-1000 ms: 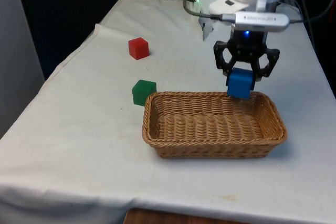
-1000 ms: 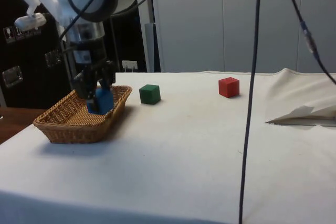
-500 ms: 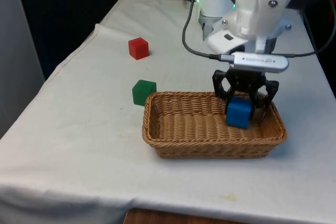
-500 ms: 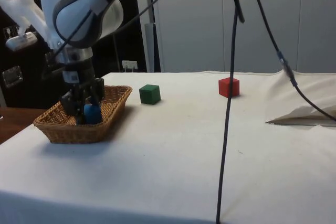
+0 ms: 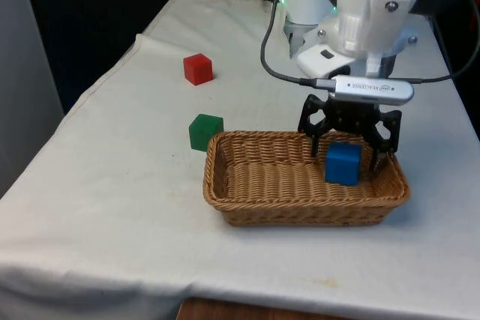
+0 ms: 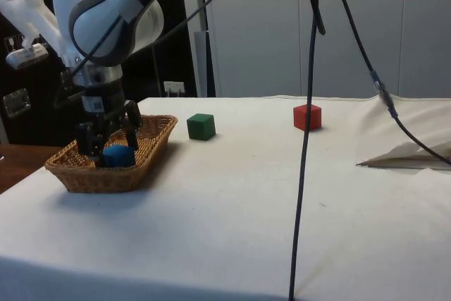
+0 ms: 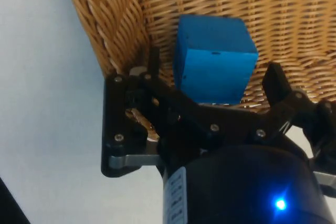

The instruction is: Pick up exactly two blocks and place them into the basket.

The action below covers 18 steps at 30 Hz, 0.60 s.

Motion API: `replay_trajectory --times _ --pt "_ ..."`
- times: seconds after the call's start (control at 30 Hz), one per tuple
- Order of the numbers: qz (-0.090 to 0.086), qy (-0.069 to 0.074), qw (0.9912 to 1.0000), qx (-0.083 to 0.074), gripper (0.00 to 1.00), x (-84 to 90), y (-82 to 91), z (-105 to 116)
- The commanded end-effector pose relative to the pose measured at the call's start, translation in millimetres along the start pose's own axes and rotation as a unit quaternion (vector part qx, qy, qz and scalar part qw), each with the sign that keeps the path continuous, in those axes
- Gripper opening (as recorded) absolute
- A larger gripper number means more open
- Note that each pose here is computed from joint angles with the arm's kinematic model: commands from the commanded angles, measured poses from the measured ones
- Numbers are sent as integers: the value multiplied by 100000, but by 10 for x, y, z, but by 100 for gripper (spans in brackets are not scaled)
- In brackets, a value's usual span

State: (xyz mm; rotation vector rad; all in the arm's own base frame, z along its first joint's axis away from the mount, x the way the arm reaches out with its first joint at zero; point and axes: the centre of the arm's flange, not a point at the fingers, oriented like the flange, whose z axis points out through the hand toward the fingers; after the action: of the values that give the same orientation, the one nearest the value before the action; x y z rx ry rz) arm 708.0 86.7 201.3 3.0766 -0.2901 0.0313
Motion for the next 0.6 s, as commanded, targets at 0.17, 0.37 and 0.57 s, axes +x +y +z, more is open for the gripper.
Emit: replay_trajectory --times 0.17,0.37,0.57 --pt "138 -275 99999 180 100 5 4 -8" --pt "180 -395 99999 -101 100 -44 124 -173" --pt "287 -835 99996 -139 100 -157 275 -379"
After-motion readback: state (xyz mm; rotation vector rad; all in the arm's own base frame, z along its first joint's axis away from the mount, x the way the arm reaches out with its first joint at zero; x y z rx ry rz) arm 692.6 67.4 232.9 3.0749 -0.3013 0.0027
